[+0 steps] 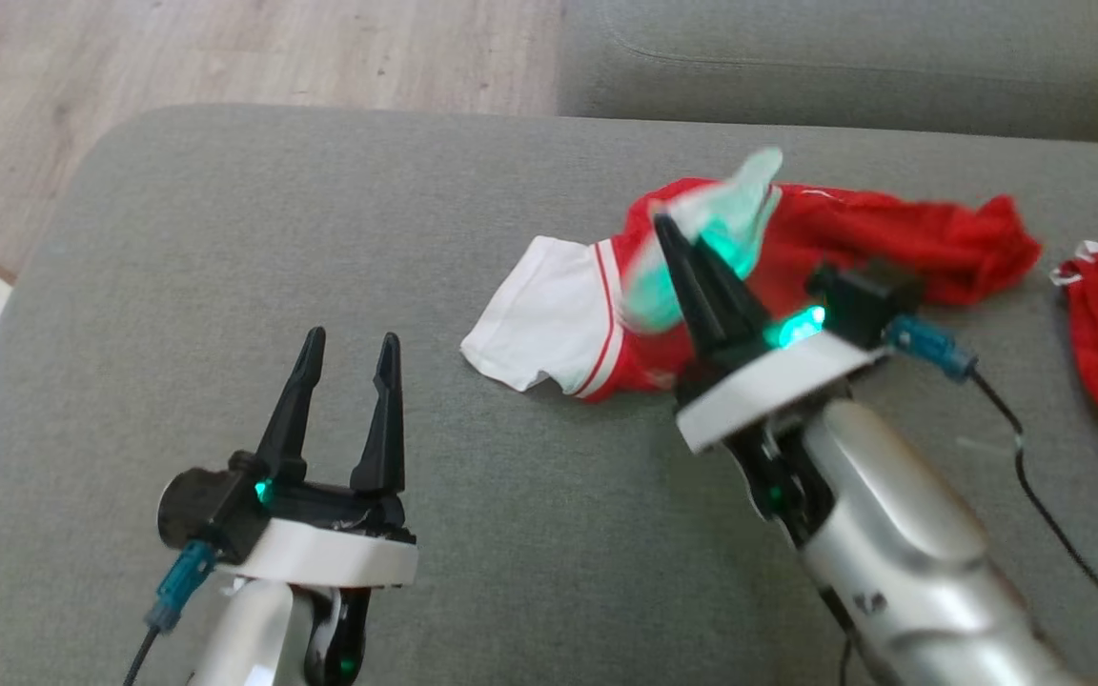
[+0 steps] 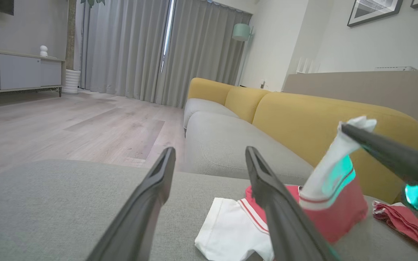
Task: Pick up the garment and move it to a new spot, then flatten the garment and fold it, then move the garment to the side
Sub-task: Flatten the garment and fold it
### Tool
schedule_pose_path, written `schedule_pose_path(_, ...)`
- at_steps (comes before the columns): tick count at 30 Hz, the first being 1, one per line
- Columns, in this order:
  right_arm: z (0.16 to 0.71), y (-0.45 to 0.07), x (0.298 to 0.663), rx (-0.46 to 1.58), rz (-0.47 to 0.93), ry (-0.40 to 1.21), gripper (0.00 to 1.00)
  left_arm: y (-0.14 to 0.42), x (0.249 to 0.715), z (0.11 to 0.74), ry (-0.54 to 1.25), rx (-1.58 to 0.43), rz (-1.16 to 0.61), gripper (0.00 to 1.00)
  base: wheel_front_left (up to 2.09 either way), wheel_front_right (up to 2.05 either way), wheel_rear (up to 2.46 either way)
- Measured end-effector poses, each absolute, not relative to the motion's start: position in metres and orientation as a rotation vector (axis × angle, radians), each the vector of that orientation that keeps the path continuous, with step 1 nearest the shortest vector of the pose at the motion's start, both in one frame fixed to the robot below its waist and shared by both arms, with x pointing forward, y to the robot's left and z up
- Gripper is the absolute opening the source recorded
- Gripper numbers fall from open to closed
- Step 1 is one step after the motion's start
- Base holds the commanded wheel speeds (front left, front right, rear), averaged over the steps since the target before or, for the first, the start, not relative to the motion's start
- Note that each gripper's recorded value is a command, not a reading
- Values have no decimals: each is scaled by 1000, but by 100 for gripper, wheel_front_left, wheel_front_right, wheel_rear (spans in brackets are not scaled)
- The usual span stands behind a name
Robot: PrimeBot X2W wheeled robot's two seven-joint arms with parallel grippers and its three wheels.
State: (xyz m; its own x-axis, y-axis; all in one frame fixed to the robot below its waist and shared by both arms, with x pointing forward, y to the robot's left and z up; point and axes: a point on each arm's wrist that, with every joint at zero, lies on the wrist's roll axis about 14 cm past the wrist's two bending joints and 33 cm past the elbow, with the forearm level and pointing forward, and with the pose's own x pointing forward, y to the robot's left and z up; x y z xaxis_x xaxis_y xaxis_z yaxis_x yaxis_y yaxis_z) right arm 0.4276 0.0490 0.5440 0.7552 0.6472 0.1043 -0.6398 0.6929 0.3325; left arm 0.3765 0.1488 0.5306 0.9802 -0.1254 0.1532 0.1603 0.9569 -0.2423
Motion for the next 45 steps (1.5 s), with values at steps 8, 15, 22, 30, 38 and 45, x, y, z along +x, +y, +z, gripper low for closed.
schedule_pose_path(8, 572, 113, 398, 366, 948, -24, 75, 166, 362, 531, -144, -249, -92, 100, 0, 0, 0)
schedule_pose_path(15, 519, 126, 364, 248, 1023, 135, 100, 176, 355, 525, -132, -248, -55, 100, 0, 0, 0)
schedule_pose_path(22, 513, 66, 407, 180, 801, 94, 100, 160, 365, 530, -145, -253, -108, 100, 0, 0, 0)
schedule_pose_path(30, 523, -53, 441, 83, 470, -27, 100, 137, 374, 538, -159, -259, -180, 100, 0, 0, 0)
schedule_pose_path(38, 493, -114, 405, 116, 261, 0, 100, 121, 378, 532, -140, -260, -226, 100, 0, 0, 0)
schedule_pose_path(45, 490, -130, 393, 134, 204, -4, 100, 111, 384, 528, -123, -265, -254, 100, 0, 0, 0)
